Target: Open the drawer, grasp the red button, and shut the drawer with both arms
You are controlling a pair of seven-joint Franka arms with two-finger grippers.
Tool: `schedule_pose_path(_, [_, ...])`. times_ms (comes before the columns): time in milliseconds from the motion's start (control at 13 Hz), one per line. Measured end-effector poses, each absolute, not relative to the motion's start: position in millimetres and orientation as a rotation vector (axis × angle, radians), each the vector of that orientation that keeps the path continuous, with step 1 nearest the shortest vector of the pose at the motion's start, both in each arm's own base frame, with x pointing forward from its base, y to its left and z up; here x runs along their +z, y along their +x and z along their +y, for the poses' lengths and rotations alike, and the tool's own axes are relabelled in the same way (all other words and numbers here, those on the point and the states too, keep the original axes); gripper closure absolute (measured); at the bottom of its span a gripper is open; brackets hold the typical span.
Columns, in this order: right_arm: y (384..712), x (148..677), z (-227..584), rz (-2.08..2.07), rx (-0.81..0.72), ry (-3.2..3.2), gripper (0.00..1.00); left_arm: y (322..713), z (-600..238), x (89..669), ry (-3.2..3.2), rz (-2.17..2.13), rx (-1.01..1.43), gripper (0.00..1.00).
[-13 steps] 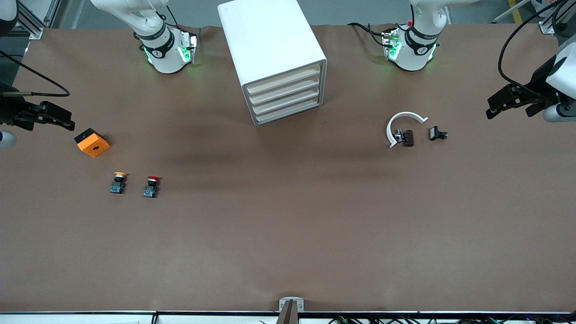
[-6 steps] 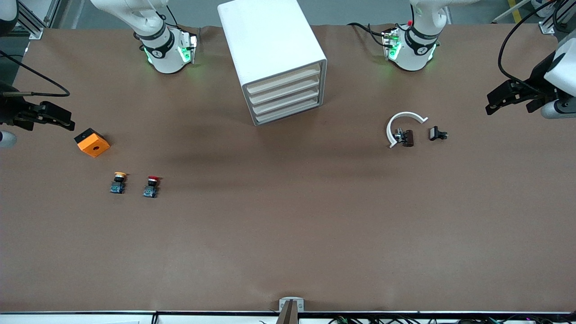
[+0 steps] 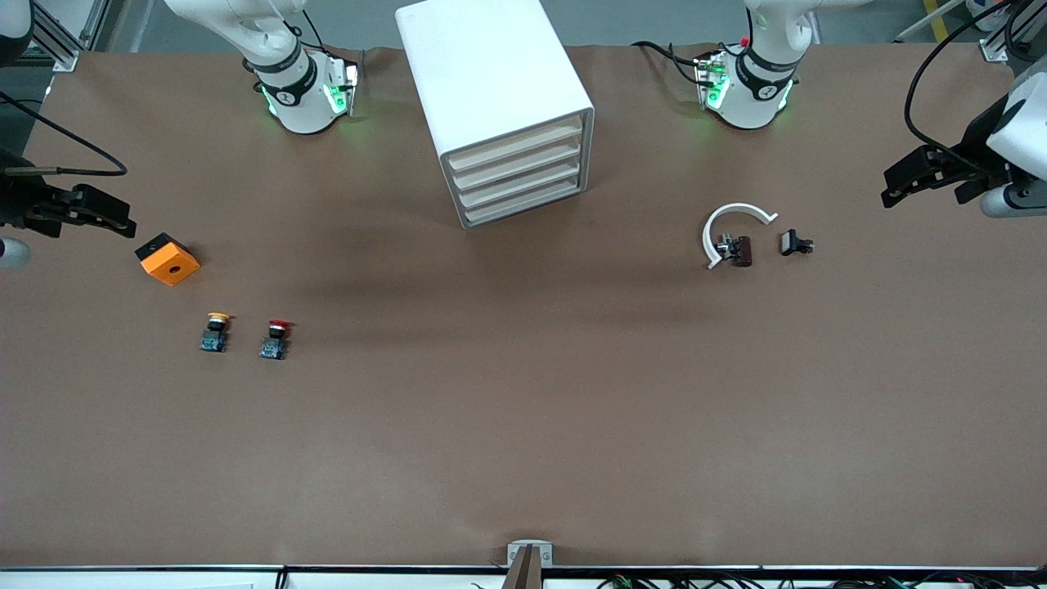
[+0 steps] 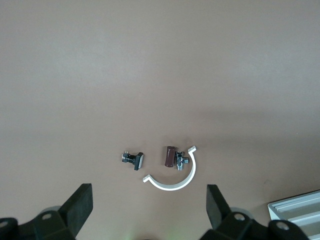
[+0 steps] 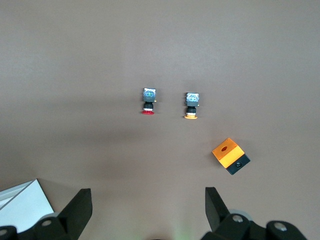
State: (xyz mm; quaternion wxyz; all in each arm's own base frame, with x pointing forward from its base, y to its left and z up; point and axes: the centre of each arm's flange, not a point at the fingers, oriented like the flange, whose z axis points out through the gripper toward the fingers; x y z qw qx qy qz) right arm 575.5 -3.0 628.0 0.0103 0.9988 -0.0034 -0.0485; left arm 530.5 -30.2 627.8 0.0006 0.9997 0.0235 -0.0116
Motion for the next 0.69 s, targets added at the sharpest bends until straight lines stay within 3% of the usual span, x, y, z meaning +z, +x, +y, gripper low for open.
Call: schedule_pose_path(692, [575.6,628.0,-2.9,-0.010,-0.150,3.117,0.00,530.0,-29.8,628.0,3.139,0.075,-0.044,0.00])
